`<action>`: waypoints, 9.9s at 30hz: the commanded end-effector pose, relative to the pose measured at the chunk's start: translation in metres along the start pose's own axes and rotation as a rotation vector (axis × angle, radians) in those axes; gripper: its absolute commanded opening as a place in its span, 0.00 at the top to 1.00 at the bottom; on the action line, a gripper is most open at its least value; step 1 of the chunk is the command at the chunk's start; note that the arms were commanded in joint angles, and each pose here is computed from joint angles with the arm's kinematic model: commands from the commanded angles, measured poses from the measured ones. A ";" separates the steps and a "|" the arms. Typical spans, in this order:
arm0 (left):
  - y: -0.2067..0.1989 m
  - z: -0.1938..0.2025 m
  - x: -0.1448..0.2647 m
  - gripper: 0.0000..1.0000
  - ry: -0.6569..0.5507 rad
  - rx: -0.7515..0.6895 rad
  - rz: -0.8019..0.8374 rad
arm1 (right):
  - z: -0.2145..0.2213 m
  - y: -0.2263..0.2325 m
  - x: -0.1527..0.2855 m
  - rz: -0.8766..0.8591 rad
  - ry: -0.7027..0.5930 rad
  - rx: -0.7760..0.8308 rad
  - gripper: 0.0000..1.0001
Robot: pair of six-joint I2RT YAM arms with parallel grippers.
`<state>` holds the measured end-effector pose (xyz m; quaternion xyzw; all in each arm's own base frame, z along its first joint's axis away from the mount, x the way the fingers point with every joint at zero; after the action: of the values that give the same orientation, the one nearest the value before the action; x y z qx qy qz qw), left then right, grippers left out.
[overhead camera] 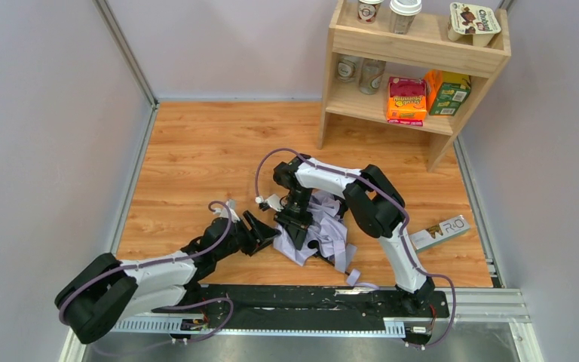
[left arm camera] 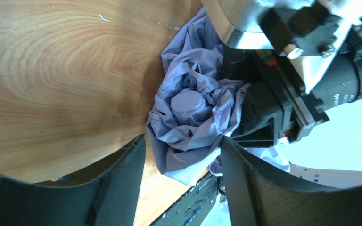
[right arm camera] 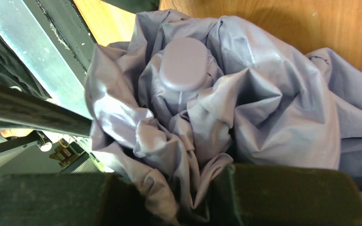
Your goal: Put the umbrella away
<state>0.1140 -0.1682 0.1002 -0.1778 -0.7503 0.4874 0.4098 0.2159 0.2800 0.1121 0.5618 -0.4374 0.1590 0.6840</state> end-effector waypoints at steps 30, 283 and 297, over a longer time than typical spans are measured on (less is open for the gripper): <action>-0.003 -0.016 -0.027 1.00 -0.177 -0.246 0.125 | -0.034 0.013 0.027 0.173 -0.251 0.171 0.54; -0.042 -0.045 0.078 0.35 -0.306 -0.360 -0.121 | 0.060 0.028 0.144 1.185 -0.769 -0.347 1.00; -0.044 -0.040 0.079 0.35 -0.268 -0.359 -0.042 | 0.064 0.024 0.177 1.942 -0.460 -0.416 1.00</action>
<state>0.1050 -0.1125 0.1749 -0.1422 -0.8785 0.3462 0.2970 0.2690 0.1801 0.2632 -0.0315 -0.8730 0.3861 0.2964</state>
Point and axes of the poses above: each gripper's point midway between its finger pads, its own x axis back along the fingers, its own y axis along the line the jaws close on, z = x × y, the point moved 10 cm from there along x, back along the fingers
